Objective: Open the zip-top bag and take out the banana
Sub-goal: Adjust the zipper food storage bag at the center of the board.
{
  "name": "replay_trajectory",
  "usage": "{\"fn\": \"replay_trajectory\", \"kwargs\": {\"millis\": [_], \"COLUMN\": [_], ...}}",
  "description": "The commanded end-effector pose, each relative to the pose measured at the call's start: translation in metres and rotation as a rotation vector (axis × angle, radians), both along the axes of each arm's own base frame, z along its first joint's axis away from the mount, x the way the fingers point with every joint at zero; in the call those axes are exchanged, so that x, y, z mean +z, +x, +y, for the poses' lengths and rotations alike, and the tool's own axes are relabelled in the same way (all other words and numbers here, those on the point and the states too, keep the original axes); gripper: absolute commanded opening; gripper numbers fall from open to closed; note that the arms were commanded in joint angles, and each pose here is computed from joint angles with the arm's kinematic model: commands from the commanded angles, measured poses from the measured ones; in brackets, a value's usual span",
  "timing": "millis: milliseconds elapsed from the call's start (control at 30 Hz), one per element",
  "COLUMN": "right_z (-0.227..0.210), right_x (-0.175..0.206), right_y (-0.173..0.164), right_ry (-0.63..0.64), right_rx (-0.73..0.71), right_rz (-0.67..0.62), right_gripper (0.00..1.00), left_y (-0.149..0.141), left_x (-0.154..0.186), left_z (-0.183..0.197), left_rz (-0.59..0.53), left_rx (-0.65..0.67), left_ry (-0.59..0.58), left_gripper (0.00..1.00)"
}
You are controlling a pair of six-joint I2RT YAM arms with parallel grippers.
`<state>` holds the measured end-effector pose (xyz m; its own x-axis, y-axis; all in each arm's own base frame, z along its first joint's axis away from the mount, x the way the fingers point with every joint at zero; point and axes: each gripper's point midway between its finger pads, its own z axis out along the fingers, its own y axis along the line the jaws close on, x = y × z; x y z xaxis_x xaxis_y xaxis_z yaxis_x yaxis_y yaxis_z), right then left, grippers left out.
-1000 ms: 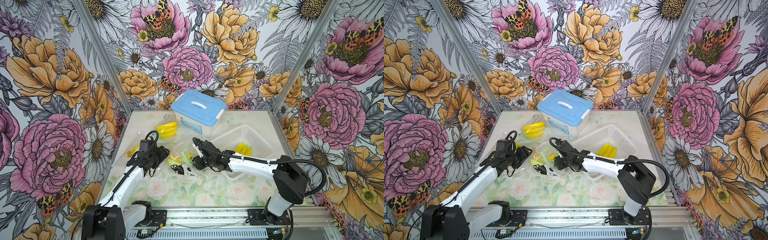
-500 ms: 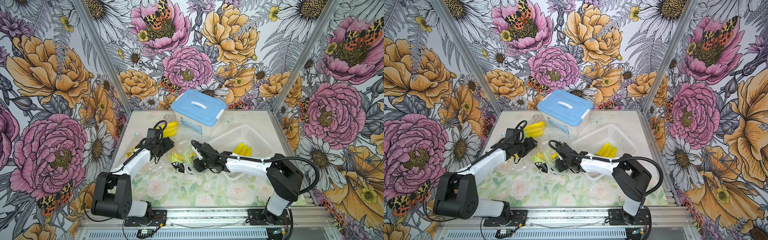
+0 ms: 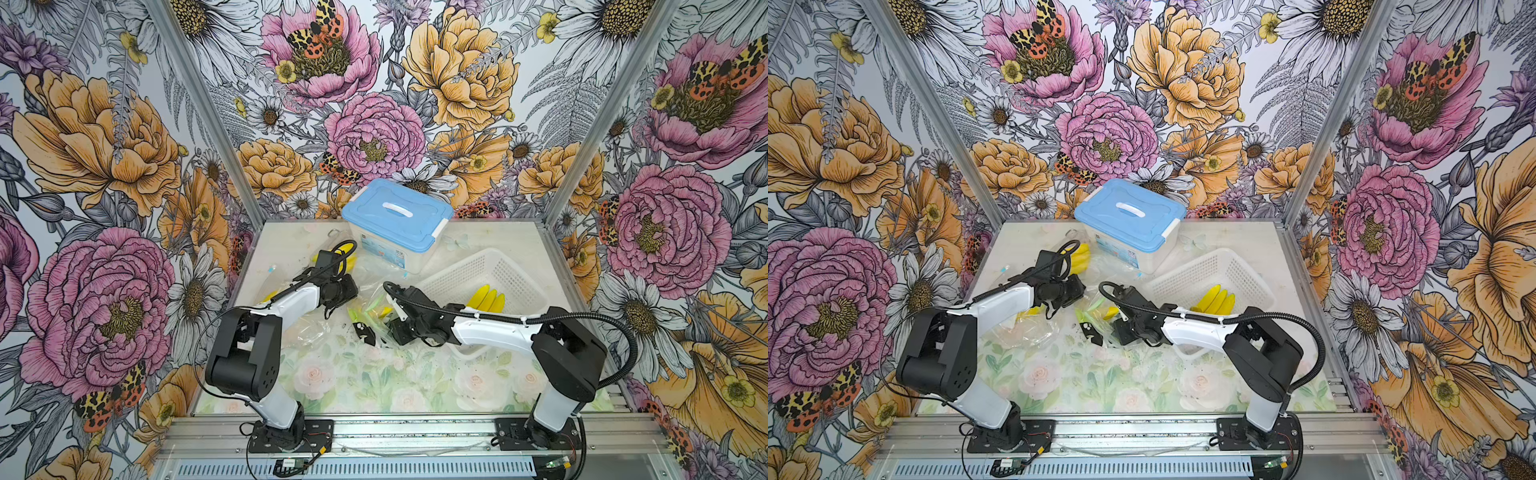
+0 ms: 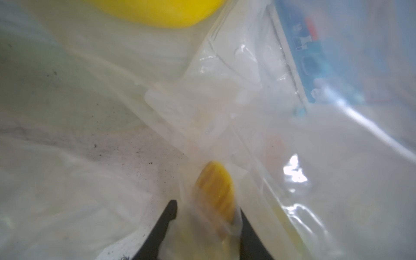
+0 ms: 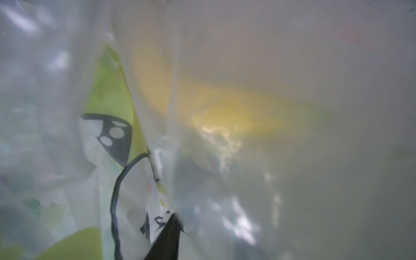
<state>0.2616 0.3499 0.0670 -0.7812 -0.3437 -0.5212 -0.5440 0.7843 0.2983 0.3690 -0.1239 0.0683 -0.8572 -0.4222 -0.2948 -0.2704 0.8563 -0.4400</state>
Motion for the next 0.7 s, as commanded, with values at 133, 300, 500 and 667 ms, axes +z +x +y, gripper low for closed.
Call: {"fn": "replay_trajectory", "kwargs": {"millis": [133,300,500,667], "right_z": [-0.019,-0.017,-0.015,-0.010], "right_x": [0.003,0.025,0.062,0.086], "right_y": [0.002,0.012,0.033,0.039], "right_ry": [0.003,0.093,0.209,0.298], "right_rx": [-0.078,-0.130,-0.208,-0.232], "right_rz": [-0.009,-0.022,-0.046,-0.044], "right_gripper": [0.50,0.54,0.55,0.56], "left_y": [0.003,-0.002,-0.013,-0.024], "left_x": [0.013,0.032,0.049,0.063], "left_z": [0.004,0.004,0.000,0.003], "left_rz": [-0.064,-0.147,-0.232,-0.286], "left_rx": [-0.051,-0.076,-0.119,-0.130], "left_ry": [0.042,0.005,-0.068,-0.077], "left_gripper": [0.00,0.00,0.00,0.00]}}
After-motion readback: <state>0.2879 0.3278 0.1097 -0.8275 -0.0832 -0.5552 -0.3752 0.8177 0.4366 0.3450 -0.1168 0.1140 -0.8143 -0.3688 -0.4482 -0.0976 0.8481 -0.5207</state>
